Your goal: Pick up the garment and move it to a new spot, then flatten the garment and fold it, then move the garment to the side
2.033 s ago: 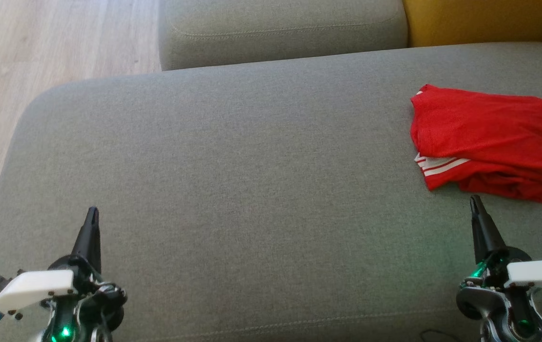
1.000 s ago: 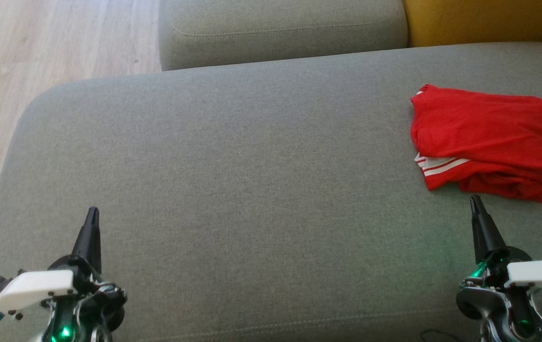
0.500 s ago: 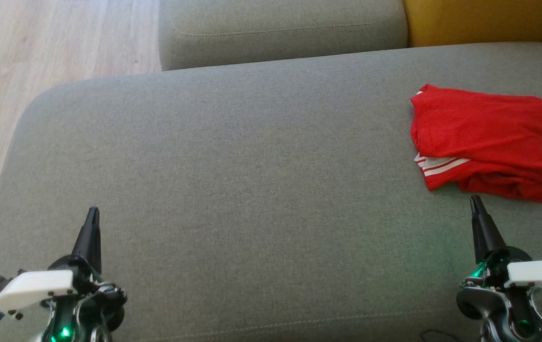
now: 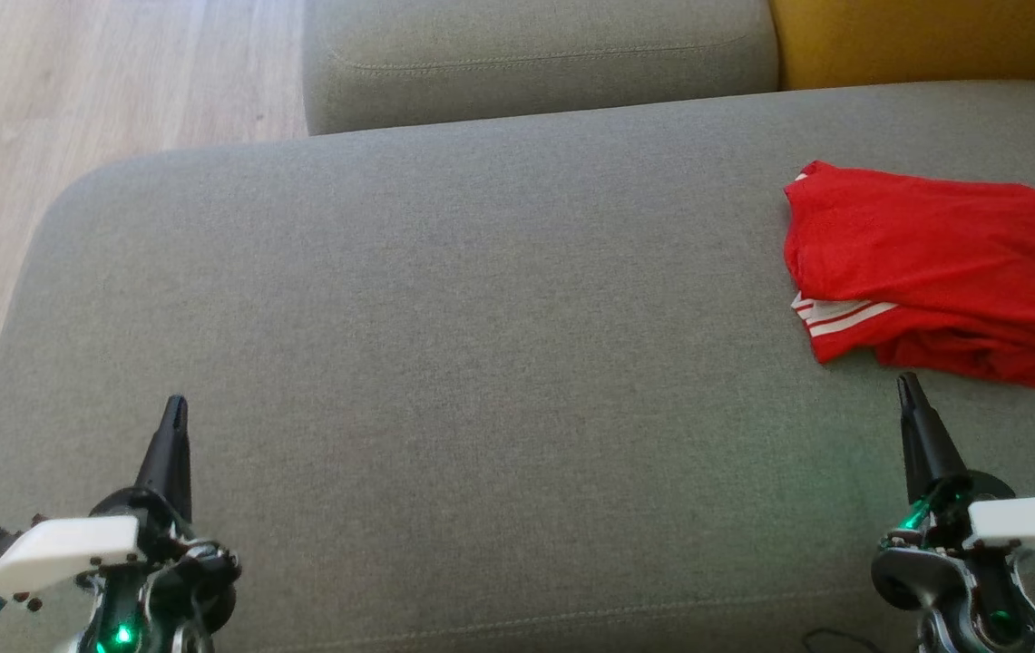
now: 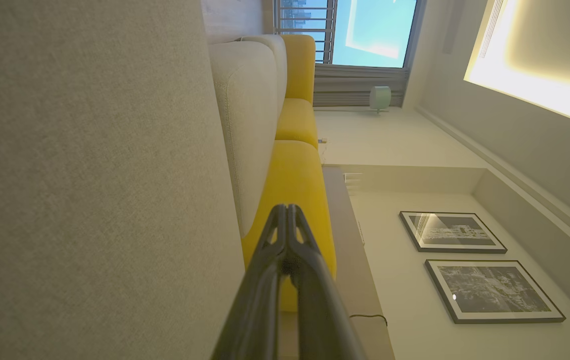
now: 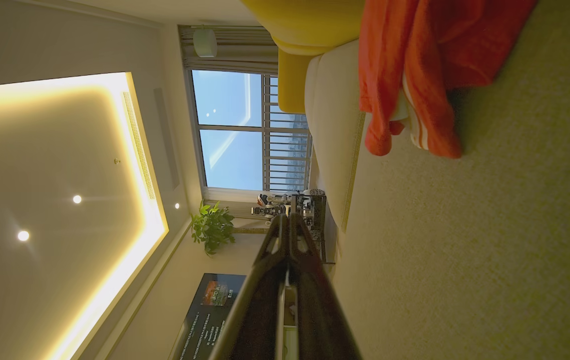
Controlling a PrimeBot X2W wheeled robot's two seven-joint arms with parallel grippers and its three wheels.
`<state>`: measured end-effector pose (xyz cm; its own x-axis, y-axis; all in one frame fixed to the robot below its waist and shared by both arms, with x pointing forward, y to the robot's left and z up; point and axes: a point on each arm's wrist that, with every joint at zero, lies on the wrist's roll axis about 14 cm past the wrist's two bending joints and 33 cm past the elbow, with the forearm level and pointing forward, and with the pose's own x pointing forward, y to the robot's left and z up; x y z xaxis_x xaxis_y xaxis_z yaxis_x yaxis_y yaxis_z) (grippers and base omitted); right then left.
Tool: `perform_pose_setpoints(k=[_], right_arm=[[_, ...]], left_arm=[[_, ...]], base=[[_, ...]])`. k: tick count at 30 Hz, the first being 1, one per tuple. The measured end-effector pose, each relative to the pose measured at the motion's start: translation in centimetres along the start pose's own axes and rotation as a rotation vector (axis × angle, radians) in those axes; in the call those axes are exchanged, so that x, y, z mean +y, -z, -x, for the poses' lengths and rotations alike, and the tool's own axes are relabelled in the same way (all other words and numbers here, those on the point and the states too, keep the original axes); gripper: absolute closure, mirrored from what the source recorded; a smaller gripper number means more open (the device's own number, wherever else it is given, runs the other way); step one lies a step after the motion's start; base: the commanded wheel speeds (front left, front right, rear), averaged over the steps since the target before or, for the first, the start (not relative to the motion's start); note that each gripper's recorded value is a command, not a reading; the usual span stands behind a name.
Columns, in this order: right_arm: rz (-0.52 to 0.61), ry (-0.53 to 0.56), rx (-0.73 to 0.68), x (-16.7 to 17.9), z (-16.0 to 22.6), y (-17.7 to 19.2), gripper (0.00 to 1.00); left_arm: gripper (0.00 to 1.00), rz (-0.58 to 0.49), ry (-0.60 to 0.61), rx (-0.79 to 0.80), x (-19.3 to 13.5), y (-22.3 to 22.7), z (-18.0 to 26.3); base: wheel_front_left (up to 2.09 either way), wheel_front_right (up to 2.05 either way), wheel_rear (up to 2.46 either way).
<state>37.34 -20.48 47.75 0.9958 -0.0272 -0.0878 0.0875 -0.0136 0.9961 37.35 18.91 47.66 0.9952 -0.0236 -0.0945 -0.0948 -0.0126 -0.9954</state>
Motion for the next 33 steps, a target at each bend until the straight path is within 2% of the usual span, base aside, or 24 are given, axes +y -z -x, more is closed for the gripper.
perform_pose_setpoints(k=[33], right_arm=[[0.000,0.000,0.000,0.00,0.00,-0.01,1.00]], left_arm=[[1.00,0.003,0.000,-0.001,0.02,-0.05,0.01]], base=[[0.00,0.00,0.00]])
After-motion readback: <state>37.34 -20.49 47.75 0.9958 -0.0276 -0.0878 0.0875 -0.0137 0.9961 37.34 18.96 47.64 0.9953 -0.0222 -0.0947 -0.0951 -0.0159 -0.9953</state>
